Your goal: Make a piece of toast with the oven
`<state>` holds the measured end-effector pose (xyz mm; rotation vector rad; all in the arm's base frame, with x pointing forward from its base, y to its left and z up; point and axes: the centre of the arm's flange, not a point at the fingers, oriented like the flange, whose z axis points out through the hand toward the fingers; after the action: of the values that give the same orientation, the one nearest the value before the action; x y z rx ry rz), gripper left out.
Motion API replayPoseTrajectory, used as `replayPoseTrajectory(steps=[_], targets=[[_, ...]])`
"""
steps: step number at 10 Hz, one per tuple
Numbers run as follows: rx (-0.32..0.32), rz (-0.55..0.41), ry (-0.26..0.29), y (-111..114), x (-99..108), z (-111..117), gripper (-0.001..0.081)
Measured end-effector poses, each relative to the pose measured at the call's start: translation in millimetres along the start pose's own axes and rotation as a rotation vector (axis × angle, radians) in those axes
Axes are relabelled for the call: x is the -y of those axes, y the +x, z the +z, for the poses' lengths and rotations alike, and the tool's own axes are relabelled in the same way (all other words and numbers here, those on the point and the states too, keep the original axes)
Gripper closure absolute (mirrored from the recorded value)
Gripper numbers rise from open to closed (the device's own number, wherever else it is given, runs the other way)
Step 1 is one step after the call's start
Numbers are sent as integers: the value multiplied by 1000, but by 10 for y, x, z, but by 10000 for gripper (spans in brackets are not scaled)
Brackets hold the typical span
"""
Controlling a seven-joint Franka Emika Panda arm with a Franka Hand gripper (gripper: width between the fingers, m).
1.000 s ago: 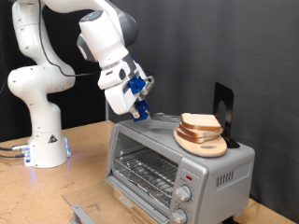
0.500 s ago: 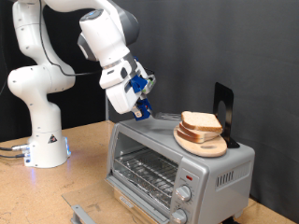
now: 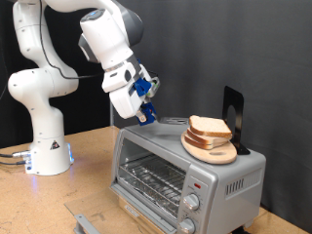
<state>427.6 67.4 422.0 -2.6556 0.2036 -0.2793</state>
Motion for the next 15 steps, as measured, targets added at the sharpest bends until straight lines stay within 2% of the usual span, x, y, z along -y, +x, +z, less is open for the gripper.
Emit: replayPoseTrajectory(steps=[6, 11, 15], targets=[[-15, 5, 0, 19, -27, -56, 440], [-11, 31, -42, 86, -66, 72, 440], [-22, 30, -51, 134, -64, 126, 440]])
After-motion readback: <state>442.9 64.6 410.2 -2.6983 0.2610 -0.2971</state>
